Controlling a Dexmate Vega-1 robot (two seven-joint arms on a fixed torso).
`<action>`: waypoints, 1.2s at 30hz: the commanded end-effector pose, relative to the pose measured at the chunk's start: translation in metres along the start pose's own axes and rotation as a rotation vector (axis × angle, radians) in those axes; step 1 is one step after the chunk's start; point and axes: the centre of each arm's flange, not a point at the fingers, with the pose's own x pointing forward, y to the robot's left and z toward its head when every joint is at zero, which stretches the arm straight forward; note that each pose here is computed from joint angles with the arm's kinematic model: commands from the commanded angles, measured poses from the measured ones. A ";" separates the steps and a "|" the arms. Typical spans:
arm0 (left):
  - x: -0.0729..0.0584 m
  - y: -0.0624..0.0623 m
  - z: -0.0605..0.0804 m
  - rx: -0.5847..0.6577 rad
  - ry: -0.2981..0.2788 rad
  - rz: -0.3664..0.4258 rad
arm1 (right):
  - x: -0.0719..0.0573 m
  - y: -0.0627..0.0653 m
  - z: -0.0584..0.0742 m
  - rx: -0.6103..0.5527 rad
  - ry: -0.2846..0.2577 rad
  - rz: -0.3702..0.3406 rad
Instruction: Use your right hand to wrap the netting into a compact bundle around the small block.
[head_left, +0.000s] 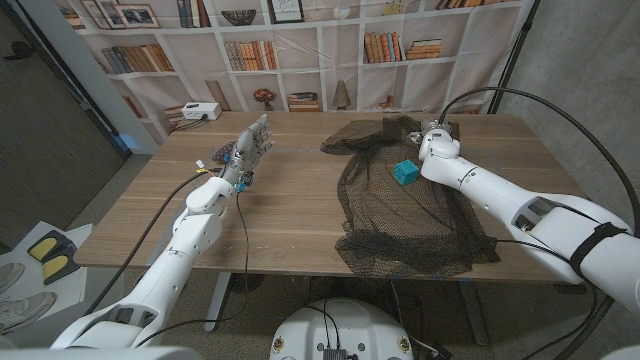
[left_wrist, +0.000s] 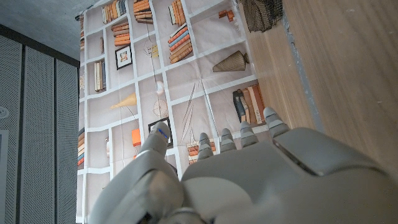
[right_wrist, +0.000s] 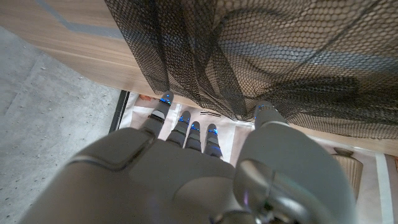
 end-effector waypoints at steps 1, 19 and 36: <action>-0.002 -0.006 0.002 0.004 -0.004 0.004 | 0.017 0.004 -0.009 -0.029 0.088 0.055; 0.001 -0.009 0.003 0.007 -0.004 0.006 | 0.040 0.014 -0.012 -0.045 0.108 0.159; 0.003 -0.008 0.001 0.002 0.006 0.000 | 0.031 0.016 -0.008 -0.034 0.125 -0.088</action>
